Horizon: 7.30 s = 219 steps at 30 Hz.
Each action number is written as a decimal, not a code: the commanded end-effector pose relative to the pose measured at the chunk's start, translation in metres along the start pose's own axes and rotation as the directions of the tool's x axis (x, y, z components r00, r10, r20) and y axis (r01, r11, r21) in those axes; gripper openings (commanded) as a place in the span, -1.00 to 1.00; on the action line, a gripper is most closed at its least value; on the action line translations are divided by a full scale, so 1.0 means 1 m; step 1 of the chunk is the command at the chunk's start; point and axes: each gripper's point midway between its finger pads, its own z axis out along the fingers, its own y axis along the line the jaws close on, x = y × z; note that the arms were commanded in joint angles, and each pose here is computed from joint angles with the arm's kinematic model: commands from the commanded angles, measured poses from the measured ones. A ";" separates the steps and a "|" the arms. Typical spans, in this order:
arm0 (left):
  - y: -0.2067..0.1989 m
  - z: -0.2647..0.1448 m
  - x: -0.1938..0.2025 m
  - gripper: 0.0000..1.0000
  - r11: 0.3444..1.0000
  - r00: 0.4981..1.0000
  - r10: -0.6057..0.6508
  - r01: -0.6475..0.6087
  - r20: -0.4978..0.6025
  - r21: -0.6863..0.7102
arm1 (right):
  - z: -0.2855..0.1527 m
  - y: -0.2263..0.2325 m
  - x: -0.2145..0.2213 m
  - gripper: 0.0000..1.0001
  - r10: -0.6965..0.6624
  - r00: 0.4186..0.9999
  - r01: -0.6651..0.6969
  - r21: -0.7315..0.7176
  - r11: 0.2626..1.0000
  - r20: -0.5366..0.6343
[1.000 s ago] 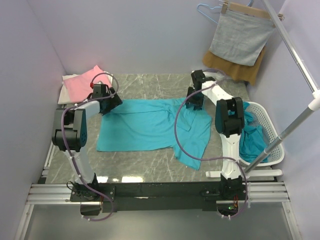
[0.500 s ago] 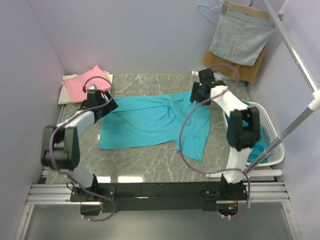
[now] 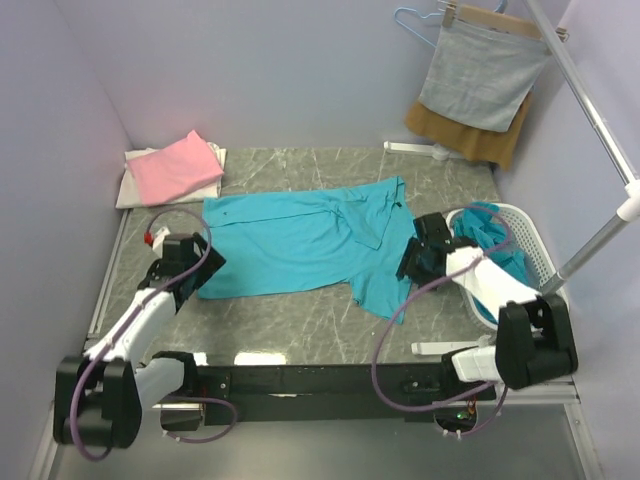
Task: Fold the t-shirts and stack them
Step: Grap the side of the flattened tshirt closest away from the robot with both arms, then fold the other side of the tshirt into a rectangle, then rotate the tshirt 90 degrees
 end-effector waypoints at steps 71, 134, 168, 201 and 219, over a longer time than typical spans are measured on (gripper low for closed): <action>-0.038 0.010 -0.036 -0.98 0.999 0.997 0.013 -0.011 0.074 -0.040 | -0.051 0.076 -0.091 -1.00 -0.048 0.955 0.095 -0.147 0.985 0.293; -0.051 0.074 -0.091 0.89 0.995 0.985 0.064 -0.051 0.163 -0.085 | -0.007 0.126 -0.221 0.01 -0.004 0.945 0.084 -0.228 0.970 0.328; -0.050 0.056 -0.080 0.89 0.996 0.988 0.079 -0.073 0.135 -0.047 | 0.079 0.147 -0.111 -0.17 -0.045 0.997 0.021 -0.311 0.950 -0.070; -0.050 0.066 -0.070 0.90 0.996 0.992 0.080 -0.077 0.096 -0.036 | 0.064 0.246 -0.176 -0.66 -0.099 0.994 0.106 -0.542 0.834 0.042; -0.143 0.047 -0.115 0.94 0.949 0.969 0.159 -0.202 0.187 0.243 | 0.018 0.161 -0.199 0.04 -0.088 0.944 0.186 -0.291 0.938 0.317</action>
